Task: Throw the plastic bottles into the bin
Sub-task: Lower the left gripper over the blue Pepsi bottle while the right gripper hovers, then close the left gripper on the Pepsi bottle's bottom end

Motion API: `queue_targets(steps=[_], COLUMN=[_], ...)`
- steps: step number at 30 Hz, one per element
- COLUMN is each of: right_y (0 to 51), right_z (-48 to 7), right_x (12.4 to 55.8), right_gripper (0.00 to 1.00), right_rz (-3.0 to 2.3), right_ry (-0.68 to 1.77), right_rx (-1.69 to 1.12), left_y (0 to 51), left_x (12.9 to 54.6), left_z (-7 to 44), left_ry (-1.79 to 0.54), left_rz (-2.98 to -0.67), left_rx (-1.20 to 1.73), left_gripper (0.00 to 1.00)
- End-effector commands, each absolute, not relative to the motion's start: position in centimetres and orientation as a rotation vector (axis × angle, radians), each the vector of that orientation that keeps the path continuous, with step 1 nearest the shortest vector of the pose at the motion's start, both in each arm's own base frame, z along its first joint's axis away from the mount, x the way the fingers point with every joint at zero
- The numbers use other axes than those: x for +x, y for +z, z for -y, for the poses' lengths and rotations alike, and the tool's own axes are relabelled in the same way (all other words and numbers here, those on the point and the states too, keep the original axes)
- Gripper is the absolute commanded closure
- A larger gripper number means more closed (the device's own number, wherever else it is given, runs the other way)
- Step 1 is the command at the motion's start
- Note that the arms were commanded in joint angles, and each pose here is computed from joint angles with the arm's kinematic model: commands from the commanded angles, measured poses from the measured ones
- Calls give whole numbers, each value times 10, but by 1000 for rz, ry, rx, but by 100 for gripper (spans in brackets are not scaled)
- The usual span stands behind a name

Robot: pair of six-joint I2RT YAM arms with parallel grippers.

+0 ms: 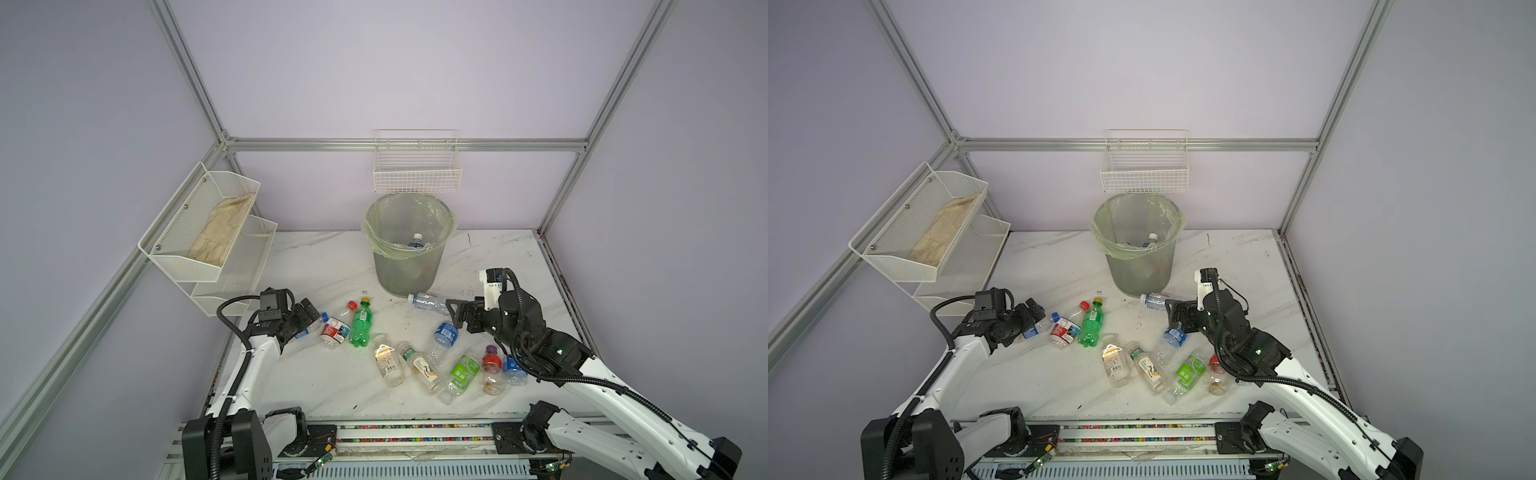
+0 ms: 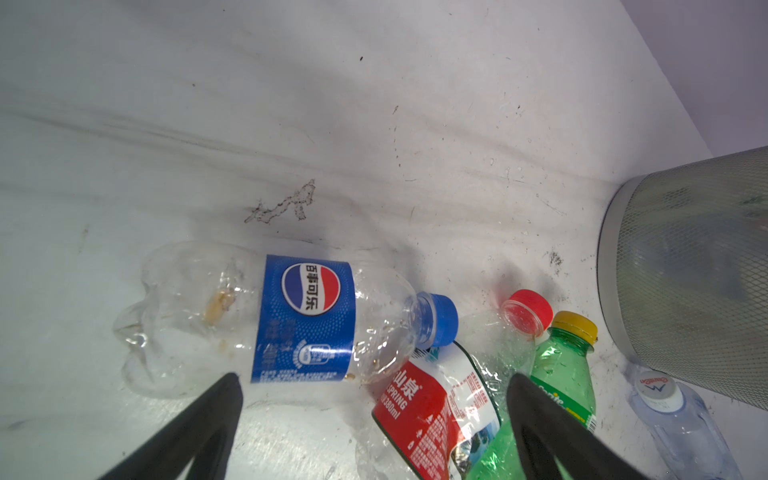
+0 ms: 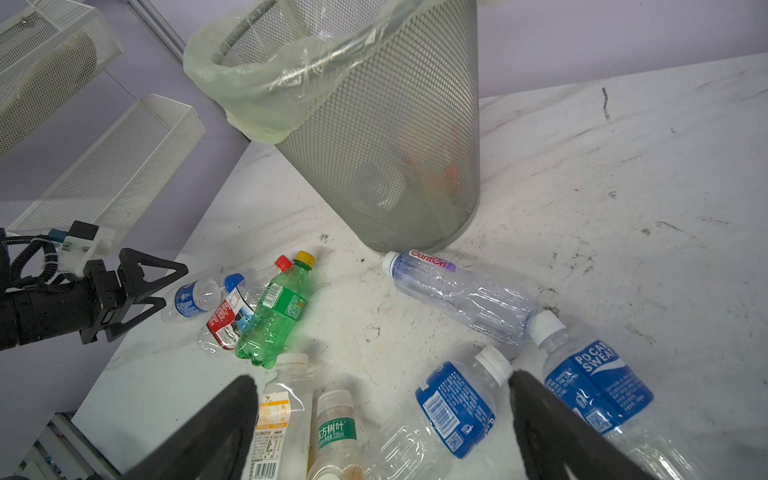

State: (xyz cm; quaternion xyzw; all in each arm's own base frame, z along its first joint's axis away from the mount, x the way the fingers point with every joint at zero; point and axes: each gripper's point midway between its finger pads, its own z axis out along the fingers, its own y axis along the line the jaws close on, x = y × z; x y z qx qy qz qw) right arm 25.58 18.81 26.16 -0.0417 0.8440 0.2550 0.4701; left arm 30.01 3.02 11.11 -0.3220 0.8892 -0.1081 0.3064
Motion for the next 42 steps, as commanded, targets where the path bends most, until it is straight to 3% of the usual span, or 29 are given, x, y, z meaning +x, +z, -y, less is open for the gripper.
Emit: queue_targets(steps=[1,26,42], right_y=[264,257,251], right_z=[-190,-189,-192], right_x=[257,253,261], right_gripper=[4,4,4], right_rz=[-2056,-2063,-2080], right_ry=[643,653,599], right_rx=[-93,-103,-126], left_y=[116,138,104], left_x=[303,366,477], left_z=[-30,-42,-8], left_ry=[-278,-236,-231], left_rz=[-2343,-2374,-2522], left_rx=[-817,-761,-729], left_gripper=[3,0,0])
